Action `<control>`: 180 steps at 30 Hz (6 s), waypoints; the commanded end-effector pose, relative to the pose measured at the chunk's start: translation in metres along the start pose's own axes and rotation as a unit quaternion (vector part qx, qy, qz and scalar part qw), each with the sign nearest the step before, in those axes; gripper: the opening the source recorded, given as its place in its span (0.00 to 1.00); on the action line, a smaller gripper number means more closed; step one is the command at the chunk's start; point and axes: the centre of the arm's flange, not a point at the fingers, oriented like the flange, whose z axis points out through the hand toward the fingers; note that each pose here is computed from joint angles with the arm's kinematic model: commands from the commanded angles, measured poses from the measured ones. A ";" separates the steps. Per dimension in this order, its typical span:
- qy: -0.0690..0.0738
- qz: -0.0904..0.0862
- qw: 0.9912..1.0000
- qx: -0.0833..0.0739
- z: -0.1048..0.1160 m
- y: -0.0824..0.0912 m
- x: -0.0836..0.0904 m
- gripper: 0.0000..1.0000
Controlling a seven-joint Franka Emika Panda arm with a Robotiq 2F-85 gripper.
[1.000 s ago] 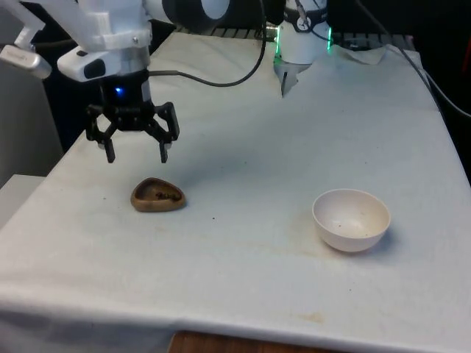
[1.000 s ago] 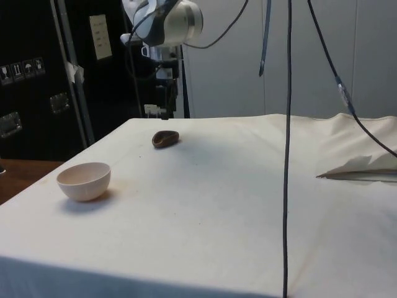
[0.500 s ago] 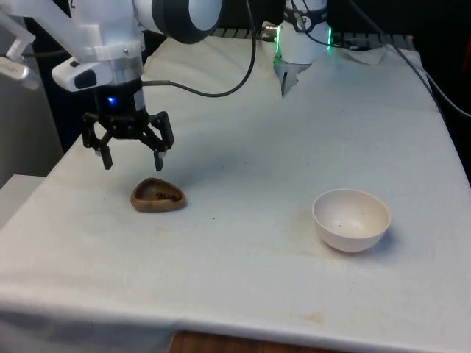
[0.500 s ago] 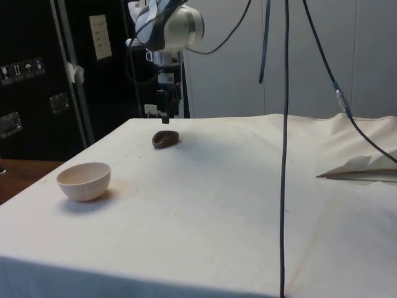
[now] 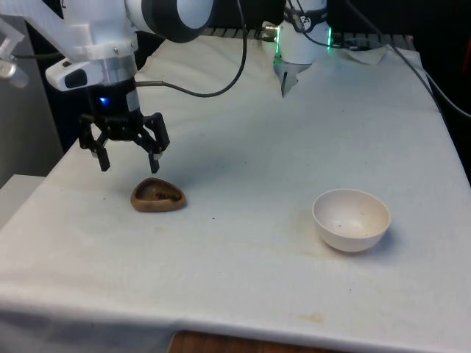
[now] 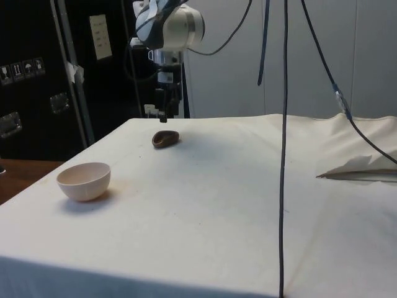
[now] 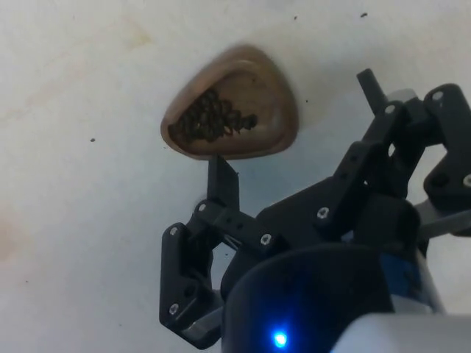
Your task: Pour the coffee beans from the cup into the bowl.
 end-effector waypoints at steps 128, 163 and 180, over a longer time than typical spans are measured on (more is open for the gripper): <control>-0.003 0.059 0.997 0.057 0.000 0.011 0.011 0.01; -0.003 0.050 0.996 0.077 -0.098 -0.034 0.024 0.01; -0.007 0.047 0.996 0.078 -0.146 -0.073 0.031 0.01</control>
